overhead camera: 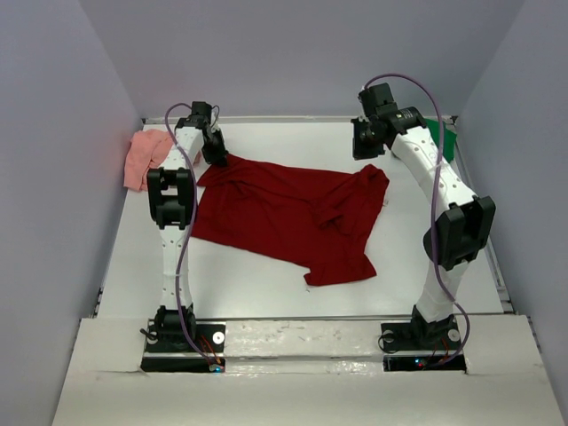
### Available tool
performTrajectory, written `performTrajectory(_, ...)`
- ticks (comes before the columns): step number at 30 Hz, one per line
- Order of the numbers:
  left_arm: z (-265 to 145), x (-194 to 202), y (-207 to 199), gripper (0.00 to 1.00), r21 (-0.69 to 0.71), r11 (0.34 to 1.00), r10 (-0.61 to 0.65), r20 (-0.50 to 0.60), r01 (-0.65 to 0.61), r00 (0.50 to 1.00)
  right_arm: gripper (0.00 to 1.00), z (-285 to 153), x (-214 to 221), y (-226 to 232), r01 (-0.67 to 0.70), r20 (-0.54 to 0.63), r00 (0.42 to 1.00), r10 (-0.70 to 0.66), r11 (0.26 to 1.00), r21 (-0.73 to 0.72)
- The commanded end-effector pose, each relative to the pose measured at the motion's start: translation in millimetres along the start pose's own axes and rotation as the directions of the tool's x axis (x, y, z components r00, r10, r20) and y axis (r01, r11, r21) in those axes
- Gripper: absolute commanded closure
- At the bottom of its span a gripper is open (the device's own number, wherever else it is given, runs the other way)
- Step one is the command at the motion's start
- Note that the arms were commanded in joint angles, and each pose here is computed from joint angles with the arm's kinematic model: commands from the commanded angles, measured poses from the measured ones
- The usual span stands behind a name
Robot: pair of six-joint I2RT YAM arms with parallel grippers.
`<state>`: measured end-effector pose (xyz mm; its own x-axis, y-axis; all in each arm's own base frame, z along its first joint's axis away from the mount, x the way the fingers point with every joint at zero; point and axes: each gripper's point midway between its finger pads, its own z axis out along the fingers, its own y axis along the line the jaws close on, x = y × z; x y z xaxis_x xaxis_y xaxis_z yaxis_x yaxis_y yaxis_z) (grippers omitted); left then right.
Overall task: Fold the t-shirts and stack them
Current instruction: Fold the flattened tshirt in 1/3 of the way
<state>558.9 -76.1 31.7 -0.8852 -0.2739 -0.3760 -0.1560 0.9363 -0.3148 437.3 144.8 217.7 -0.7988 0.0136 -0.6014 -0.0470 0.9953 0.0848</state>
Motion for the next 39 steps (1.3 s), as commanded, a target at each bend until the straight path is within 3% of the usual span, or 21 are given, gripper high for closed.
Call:
performTrajectory(1,5,5,21,1.00,-0.099,0.995,-0.009,-0.025,0.007,1.000,1.00,-34,-19,5,0.006,0.086,0.996,-0.003,0.999,-0.041)
performTrajectory(10,19,10,52,1.00,-0.171,0.981,-0.093,-0.030,0.087,0.995,1.00,-31,-4,-2,0.013,0.054,0.998,-0.012,1.000,-0.019)
performTrajectory(20,-6,-3,86,1.00,-0.222,0.962,-0.158,0.015,0.158,0.987,1.00,-14,13,0,0.021,-0.016,1.000,-0.021,0.999,-0.027)
performTrajectory(28,-12,9,83,1.00,-0.203,0.965,-0.170,-0.015,0.164,0.985,1.00,47,36,-4,0.046,-0.142,0.989,-0.042,0.999,0.029)
performTrajectory(32,-10,14,78,1.00,-0.191,0.969,-0.166,-0.029,0.158,0.986,1.00,77,35,14,0.046,-0.182,0.982,-0.054,0.998,-0.046)
performTrajectory(39,-7,18,59,1.00,-0.161,0.979,-0.135,-0.038,0.127,0.990,1.00,115,11,41,0.063,-0.147,0.985,-0.086,0.986,-0.153)
